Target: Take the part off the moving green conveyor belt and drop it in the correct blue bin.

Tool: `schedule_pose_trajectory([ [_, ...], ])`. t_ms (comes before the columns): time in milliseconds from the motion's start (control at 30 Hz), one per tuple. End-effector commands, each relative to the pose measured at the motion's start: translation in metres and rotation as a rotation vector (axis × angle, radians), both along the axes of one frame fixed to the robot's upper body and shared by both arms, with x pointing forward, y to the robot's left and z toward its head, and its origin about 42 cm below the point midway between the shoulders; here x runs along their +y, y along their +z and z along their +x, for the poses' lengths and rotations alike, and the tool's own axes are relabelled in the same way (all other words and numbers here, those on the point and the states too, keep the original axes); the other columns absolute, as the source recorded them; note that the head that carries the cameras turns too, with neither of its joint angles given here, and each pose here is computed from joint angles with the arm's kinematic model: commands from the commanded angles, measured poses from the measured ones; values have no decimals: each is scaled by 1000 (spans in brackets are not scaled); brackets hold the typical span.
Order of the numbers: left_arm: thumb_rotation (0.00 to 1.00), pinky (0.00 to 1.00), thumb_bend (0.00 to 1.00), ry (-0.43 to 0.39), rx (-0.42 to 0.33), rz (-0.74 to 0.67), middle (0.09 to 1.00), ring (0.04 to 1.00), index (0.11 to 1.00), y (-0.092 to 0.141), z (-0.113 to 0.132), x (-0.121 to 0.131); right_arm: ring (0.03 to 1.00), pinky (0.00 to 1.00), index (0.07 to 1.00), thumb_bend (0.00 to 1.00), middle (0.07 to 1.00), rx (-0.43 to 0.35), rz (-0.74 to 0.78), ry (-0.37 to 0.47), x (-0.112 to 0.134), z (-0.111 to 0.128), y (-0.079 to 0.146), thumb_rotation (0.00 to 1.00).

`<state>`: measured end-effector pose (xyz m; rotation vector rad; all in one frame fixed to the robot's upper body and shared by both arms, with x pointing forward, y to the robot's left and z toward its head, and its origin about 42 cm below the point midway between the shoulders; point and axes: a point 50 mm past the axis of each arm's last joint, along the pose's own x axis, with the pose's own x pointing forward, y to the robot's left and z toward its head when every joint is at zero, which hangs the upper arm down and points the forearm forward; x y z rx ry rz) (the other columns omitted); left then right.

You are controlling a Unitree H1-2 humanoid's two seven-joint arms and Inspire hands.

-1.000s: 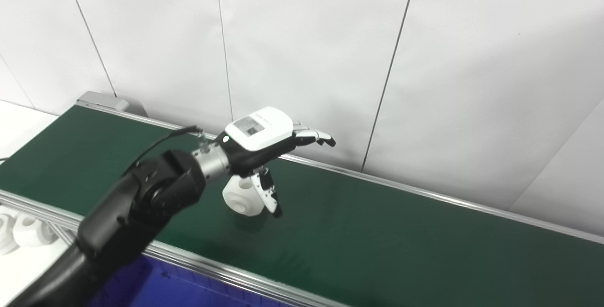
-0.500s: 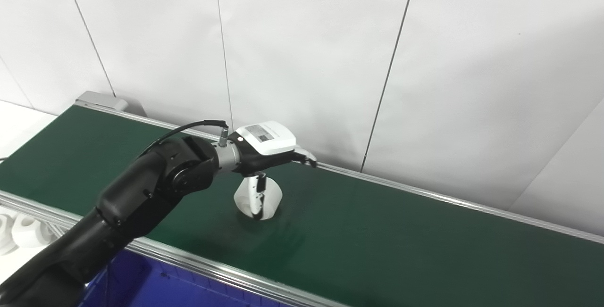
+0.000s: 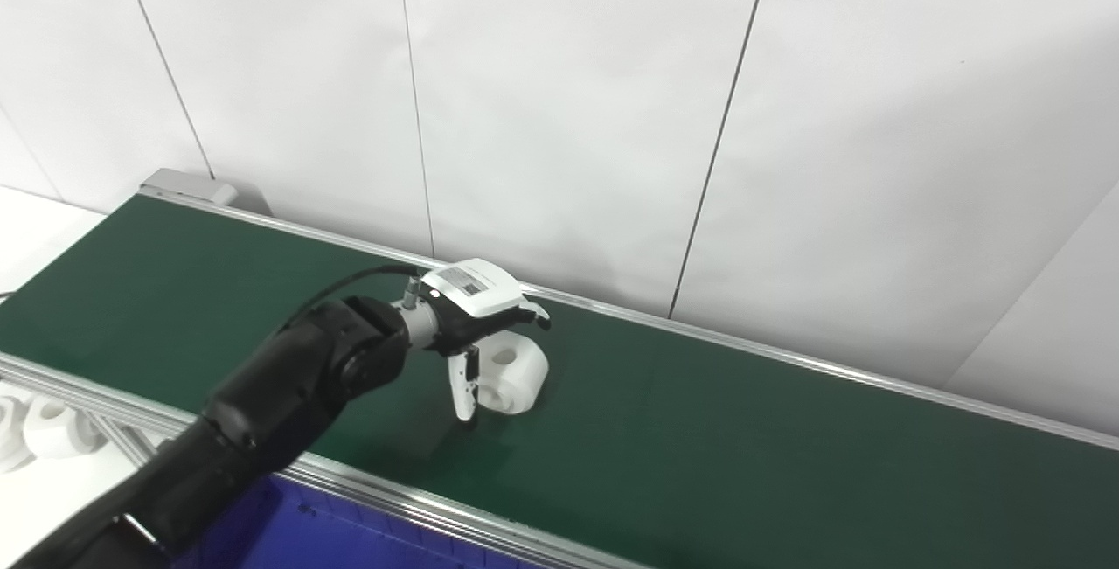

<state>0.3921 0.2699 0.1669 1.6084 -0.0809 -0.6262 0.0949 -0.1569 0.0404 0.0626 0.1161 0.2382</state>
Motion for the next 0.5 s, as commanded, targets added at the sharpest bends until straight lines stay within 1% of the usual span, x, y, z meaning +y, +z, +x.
schedule_pose_trajectory([
  [0, 226, 732, 1000, 8, -87, -40, 851, 840, 843, 5, 7, -4, 919, 1000, 941, 870, 943, -18, 11, 8, 2, 0, 7, 1000],
  [67, 218, 734, 1000, 22, -91, -56, 853, 842, 845, -2, 6, -7, 922, 1000, 941, 868, 944, -19, 9, 10, 3, 1, 7, 1000],
  [167, 220, 737, 1000, 50, -95, -98, 851, 840, 847, -20, 5, -16, 917, 998, 936, 856, 942, -21, 8, 11, 4, 1, 7, 1000],
  [233, 216, 721, 1000, 67, -83, -125, 840, 831, 839, -32, 4, -27, 918, 991, 935, 862, 943, -17, 7, 12, 5, 1, 7, 1000],
  [333, 204, 700, 996, 71, -69, -160, 829, 815, 830, -41, 3, -40, 920, 992, 934, 869, 943, -14, 8, 13, 6, 1, 8, 1000],
  [400, 125, 641, 947, 70, -70, -219, 785, 748, 790, -45, 4, -47, 919, 995, 934, 872, 941, -13, 6, 14, 7, 1, 8, 1000],
  [467, 49, 536, 872, 71, -87, -254, 723, 644, 722, -47, 5, -51, 915, 998, 933, 875, 938, -12, 3, 13, 7, 1, 8, 1000],
])
